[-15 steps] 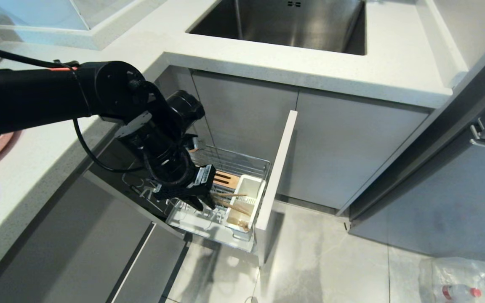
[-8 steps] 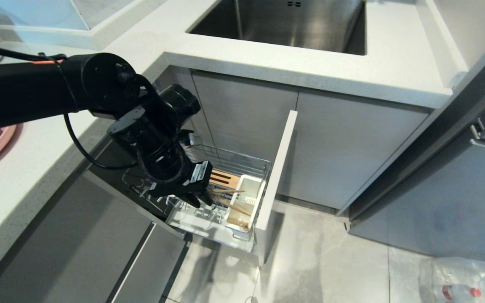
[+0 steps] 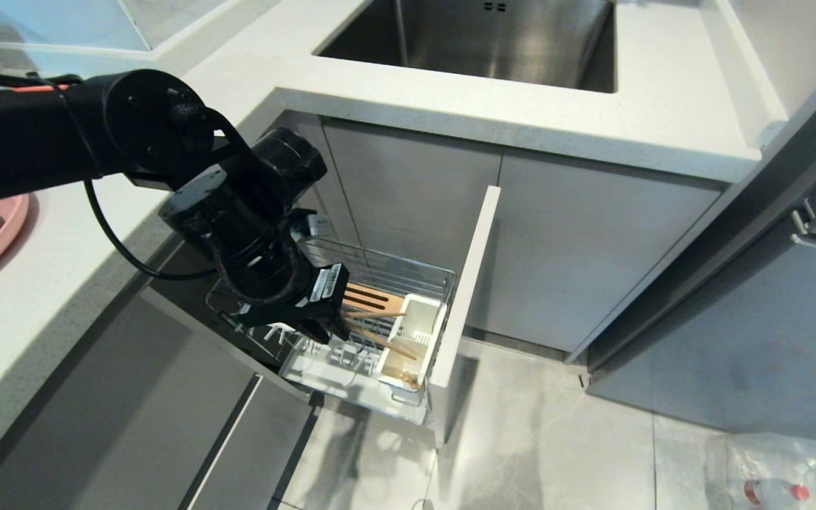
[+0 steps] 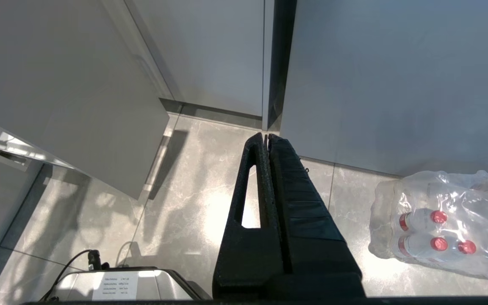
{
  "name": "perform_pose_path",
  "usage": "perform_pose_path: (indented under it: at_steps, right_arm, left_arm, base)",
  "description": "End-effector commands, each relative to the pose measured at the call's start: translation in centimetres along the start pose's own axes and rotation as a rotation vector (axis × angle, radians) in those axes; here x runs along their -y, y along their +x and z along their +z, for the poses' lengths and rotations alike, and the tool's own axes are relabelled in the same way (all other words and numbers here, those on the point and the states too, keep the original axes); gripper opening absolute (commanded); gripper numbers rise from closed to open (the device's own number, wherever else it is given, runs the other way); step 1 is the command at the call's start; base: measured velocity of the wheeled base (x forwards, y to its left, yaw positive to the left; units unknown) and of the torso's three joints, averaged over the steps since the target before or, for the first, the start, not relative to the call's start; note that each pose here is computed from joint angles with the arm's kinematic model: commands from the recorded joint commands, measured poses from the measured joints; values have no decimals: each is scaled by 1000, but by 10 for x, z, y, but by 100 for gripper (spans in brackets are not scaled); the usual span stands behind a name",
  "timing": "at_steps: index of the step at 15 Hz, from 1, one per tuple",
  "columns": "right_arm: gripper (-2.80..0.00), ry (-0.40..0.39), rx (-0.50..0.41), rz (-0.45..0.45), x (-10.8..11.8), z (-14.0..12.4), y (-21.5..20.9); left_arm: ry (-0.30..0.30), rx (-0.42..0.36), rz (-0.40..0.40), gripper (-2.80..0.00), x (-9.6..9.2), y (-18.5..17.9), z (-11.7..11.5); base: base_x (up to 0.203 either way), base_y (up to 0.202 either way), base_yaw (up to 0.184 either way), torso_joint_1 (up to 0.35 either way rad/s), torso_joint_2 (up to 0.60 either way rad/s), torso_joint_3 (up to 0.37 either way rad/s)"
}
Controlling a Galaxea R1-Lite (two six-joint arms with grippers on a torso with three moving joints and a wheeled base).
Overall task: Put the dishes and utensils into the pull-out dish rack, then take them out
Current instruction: Take the chopsticks out of the cupboard
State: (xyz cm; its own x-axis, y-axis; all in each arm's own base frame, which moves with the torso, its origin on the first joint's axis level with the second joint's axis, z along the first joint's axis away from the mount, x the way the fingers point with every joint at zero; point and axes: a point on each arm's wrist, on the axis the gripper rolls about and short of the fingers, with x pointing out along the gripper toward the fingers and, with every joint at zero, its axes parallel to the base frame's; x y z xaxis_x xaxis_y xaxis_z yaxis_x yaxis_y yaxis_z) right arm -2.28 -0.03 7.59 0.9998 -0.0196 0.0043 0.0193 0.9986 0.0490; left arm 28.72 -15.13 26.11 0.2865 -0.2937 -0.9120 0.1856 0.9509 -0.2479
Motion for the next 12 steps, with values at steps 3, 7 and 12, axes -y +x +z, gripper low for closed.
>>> perform_pose_path:
  at_steps: [3, 7, 12]
  right_arm:
    - [-280, 0, 0, 1, 0, 0, 0]
    - [-280, 0, -1, 0, 0, 0, 0]
    - [-280, 0, 0, 0, 0, 0, 0]
  left_arm:
    - [-1, 33, -7, -280, -1, -16, -6]
    - [0, 79, 4, -280, -2, -32, -11]
    - [-11, 154, 11, -280, -3, -58, -22]
  base:
    - [0, 0, 0, 0, 0, 0]
    - [0, 0, 0, 0, 0, 0]
    - [0, 0, 0, 0, 0, 0]
